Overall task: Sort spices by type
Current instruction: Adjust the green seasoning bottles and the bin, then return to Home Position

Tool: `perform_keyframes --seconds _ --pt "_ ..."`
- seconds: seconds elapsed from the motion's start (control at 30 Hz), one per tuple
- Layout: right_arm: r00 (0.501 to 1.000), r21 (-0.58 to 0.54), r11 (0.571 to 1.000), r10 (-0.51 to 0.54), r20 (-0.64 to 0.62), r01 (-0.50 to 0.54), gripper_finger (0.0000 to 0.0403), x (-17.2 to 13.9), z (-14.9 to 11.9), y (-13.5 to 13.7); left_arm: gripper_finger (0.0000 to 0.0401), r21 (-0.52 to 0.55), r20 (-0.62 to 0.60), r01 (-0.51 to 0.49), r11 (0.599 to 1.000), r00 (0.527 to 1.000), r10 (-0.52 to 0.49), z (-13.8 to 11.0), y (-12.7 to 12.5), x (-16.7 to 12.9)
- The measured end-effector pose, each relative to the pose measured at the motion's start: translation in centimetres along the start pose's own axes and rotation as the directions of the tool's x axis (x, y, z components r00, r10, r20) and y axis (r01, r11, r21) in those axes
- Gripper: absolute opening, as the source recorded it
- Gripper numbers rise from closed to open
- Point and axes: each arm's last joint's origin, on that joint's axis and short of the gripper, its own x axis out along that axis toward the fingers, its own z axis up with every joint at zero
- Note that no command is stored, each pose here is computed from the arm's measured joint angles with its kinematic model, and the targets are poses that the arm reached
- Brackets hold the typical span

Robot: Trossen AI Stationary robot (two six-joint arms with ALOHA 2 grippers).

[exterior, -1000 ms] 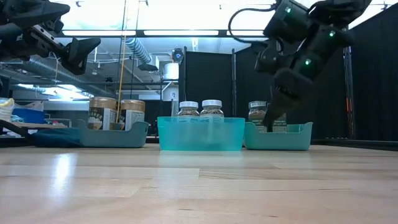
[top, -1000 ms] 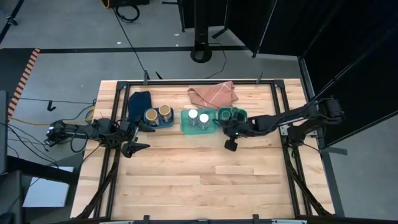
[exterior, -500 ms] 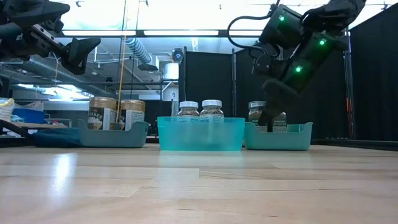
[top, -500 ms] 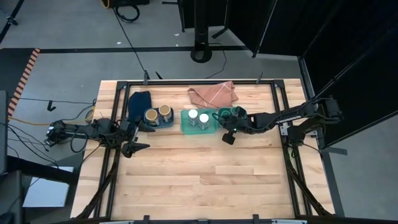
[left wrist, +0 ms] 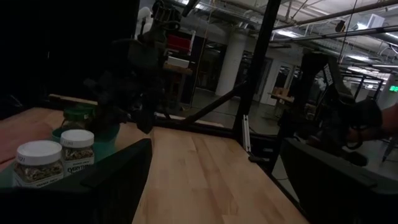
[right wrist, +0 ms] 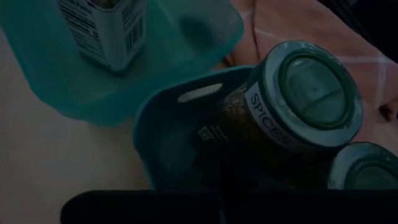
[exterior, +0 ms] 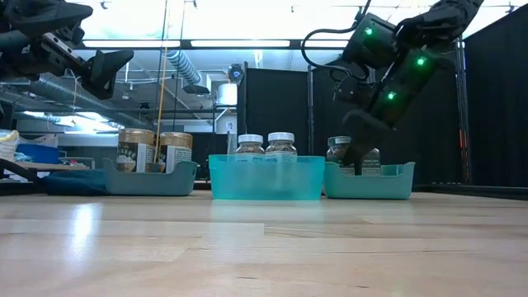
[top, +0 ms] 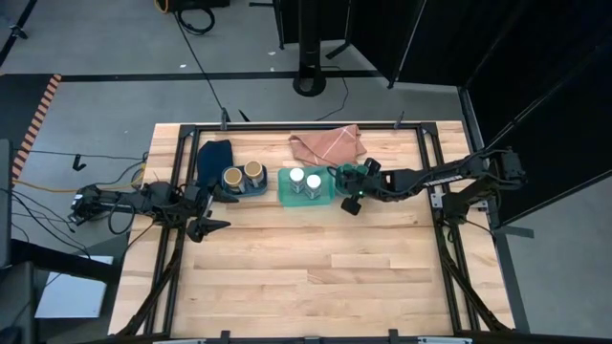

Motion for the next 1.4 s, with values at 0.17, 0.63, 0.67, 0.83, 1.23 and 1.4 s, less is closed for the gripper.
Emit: perform_keyframes --seconds 0.17,0.63,0.67,0.83,1.23,1.4 --pt "0.999 -0.011 0.999 0.05 0.005 -0.049 0.0001 -0.4 0.3 0.6 0.0363 0.0 -0.003 -0.001 1.0 1.0 0.001 0.0 0.0 0.0" --pt "0.88 -0.093 0.97 0.243 0.408 -0.225 0.0002 -13.2 6.9 -0.5 0.0363 -0.082 0.058 0.019 0.996 0.998 -0.015 0.6 -0.1 0.0" --pt "0.859 -0.084 0.968 0.249 0.447 -0.236 0.0002 -14.5 6.9 -1.2 0.0363 -0.092 0.07 0.025 0.995 0.997 -0.018 0.7 -0.2 0.0" --pt "0.76 -0.035 0.951 0.267 0.593 -0.307 0.0006 -20.0 5.6 -4.7 0.0363 -0.13 0.163 0.064 0.989 0.986 -0.042 1.6 -0.4 -0.1" --pt "0.587 0.061 0.877 0.266 0.764 -0.476 0.0015 -27.4 -0.9 -11.8 0.0363 -0.329 0.389 0.242 0.912 0.916 -0.103 4.1 -1.1 -0.9" --pt "0.545 0.138 0.8 0.259 0.797 -0.583 0.0013 -28.7 -3.1 -13.6 0.0363 -0.422 0.473 0.351 0.836 0.872 -0.127 5.0 -1.3 -1.3"
